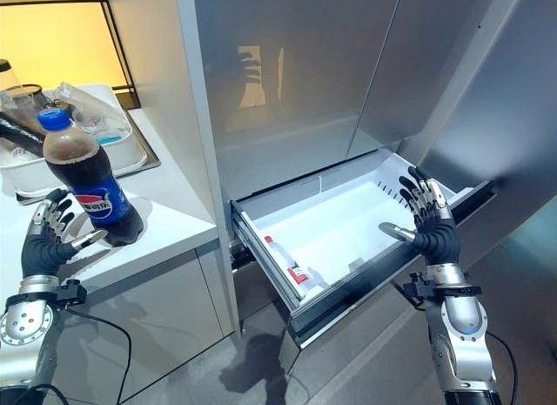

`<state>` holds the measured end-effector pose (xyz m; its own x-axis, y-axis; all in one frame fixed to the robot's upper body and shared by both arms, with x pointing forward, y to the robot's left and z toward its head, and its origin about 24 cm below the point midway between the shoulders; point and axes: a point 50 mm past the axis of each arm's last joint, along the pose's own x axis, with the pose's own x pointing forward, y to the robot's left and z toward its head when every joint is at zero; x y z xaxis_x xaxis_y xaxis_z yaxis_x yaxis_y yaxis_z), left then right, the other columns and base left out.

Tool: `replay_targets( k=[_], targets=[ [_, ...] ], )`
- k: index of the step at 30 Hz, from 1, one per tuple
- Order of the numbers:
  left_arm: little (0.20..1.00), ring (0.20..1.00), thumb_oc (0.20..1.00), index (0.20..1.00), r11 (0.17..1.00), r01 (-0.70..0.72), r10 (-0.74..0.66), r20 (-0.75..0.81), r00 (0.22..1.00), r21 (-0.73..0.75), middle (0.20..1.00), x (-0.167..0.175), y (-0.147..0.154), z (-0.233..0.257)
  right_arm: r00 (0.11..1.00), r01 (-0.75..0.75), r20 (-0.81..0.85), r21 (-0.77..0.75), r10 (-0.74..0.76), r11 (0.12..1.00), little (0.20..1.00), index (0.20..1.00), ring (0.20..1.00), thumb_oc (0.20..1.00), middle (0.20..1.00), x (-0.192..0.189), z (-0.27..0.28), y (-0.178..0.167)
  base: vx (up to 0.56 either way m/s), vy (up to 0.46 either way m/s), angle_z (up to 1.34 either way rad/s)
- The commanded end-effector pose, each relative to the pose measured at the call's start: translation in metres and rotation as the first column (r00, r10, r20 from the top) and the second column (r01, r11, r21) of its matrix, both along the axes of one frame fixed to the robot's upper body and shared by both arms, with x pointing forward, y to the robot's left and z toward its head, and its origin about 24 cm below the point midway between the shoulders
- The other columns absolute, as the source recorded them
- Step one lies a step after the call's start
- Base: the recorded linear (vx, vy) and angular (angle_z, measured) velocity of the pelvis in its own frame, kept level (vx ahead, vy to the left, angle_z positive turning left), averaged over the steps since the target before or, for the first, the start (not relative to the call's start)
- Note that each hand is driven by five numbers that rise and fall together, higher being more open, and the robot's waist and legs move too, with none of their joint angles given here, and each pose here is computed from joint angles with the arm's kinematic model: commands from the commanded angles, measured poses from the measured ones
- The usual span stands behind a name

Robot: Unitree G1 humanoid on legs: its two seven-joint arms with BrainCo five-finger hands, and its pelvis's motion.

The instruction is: Take the drinks into the refrigerator

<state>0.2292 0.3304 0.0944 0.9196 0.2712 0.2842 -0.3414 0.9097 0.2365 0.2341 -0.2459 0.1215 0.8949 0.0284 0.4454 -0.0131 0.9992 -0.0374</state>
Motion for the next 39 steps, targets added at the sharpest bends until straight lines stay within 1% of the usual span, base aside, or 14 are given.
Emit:
replay_targets(
  k=[1,17,28,35,36,37,38,39],
  targets=[
    [1.0,1.0,1.0,1.0,0.999,0.05,-0.05,0.074,0.996,0.009,1.0,0.017,-0.008,0.016,0.991,-0.008,0.134,-0.026,0.012,1.0,1.0,1.0,1.0,1.0,1.0,0.003,0.03,-0.003,0.0,0.0,0.0],
    [1.0,1.0,1.0,1.0,0.998,0.06,-0.059,0.029,0.998,-0.019,1.0,0.02,-0.01,0.006,0.99,-0.011,0.142,-0.019,0.014,1.0,1.0,1.0,1.0,1.0,1.0,0.0,0.031,-0.002,0.0,0.0,-0.03],
    [1.0,1.0,1.0,1.0,0.997,0.064,-0.066,0.066,0.996,0.033,1.0,0.031,-0.006,0.026,0.991,-0.04,0.129,-0.031,0.044,0.999,1.0,1.0,1.0,1.0,1.0,0.002,0.03,0.002,0.0,0.0,0.0],
    [1.0,1.0,1.0,1.0,0.997,0.069,-0.071,0.082,0.994,0.035,1.0,0.033,-0.008,0.03,0.992,-0.042,0.12,-0.03,0.046,0.999,1.0,1.0,1.0,1.0,1.0,0.002,0.029,0.002,0.0,0.0,0.0],
    [0.555,0.555,0.555,0.555,0.997,0.068,-0.07,0.08,0.994,0.036,0.555,0.033,-0.008,0.03,0.992,-0.042,0.12,-0.031,0.046,0.999,1.0,1.0,1.0,1.0,1.0,0.002,0.029,0.002,0.02,0.007,-0.04],
    [0.398,0.398,0.398,0.398,0.997,0.066,-0.069,0.077,0.995,0.035,0.398,0.033,-0.008,0.029,0.992,-0.043,0.12,-0.034,0.046,0.999,1.0,1.0,1.0,1.0,1.0,0.001,0.029,0.002,0.01,0.006,-0.04],
    [0.2,0.2,0.2,0.2,0.997,0.063,-0.066,0.075,0.995,0.032,0.2,0.032,-0.007,0.028,0.992,-0.041,0.118,-0.033,0.045,0.999,1.0,1.0,1.0,1.0,1.0,0.001,0.028,0.001,0.01,0.002,-0.04],
    [0.2,0.2,0.2,0.2,0.998,0.062,-0.064,0.075,0.995,0.032,0.2,0.032,-0.007,0.028,0.992,-0.04,0.117,-0.032,0.044,0.999,1.0,1.0,1.0,1.0,1.0,0.001,0.028,0.001,0.0,0.0,0.0]
  ],
)
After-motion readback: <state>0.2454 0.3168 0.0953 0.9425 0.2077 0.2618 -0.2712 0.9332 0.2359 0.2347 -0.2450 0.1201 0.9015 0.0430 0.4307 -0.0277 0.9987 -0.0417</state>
